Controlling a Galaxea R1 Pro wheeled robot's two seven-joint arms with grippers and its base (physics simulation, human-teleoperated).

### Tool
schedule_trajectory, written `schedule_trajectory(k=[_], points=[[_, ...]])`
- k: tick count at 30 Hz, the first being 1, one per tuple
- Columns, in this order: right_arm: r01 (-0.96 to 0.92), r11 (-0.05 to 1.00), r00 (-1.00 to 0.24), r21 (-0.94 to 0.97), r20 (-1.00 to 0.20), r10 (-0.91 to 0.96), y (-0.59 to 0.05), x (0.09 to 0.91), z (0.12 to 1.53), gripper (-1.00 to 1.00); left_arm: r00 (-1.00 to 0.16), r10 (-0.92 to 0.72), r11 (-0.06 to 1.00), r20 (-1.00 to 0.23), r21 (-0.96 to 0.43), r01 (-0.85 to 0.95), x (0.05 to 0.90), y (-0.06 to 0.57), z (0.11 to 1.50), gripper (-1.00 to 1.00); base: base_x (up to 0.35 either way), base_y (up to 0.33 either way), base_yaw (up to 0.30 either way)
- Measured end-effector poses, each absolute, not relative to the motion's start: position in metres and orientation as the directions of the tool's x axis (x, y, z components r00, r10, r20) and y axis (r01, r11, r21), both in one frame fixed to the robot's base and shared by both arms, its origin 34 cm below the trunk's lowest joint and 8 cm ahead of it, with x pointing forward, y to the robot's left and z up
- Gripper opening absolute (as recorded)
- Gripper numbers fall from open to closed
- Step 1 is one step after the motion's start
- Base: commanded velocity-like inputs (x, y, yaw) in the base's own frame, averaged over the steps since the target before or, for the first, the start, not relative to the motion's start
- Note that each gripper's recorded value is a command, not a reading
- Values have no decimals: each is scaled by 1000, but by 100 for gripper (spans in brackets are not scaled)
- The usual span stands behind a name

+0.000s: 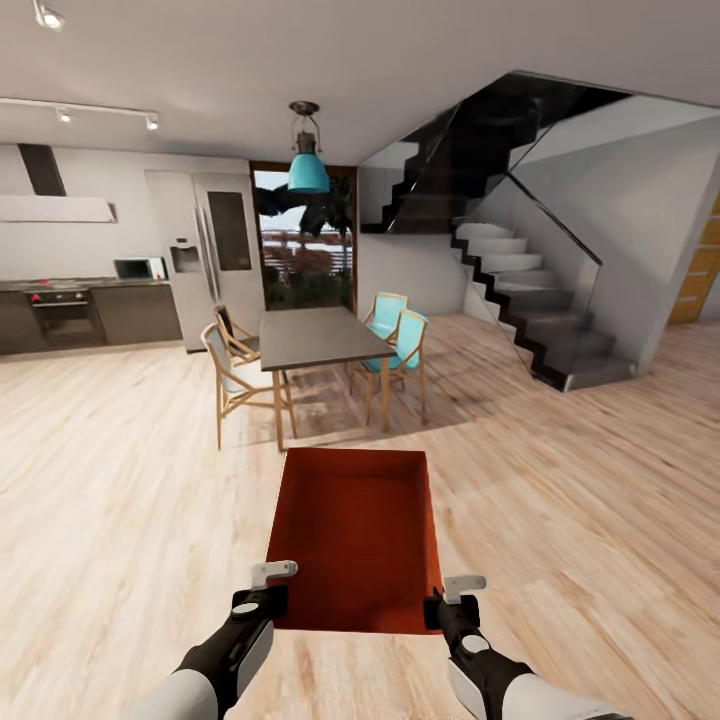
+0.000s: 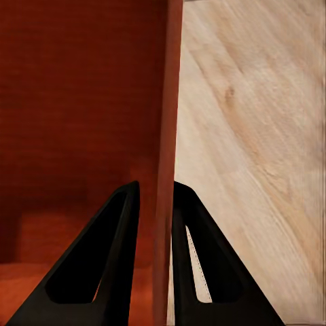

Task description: Move the two storage containers from the living room to the garage. In the garage, place one container on the floor and stack the other container on top of it (either order is fine).

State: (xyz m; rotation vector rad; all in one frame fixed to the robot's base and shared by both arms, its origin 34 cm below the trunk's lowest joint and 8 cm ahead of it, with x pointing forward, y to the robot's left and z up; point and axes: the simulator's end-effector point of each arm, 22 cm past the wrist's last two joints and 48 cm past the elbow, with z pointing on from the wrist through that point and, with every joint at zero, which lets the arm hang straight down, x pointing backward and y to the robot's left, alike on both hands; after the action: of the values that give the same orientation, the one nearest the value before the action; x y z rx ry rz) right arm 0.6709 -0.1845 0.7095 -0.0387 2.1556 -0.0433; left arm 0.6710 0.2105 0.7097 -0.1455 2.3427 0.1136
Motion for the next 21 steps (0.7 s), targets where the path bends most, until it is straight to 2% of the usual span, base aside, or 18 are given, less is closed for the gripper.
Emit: schedule_trajectory(k=[21], points=[[-11,999,-552,-46,-833,-45,-185,671,710,-100,-696,-71,989,-714,38,-140,671,211,710,-100,0,0,-281]])
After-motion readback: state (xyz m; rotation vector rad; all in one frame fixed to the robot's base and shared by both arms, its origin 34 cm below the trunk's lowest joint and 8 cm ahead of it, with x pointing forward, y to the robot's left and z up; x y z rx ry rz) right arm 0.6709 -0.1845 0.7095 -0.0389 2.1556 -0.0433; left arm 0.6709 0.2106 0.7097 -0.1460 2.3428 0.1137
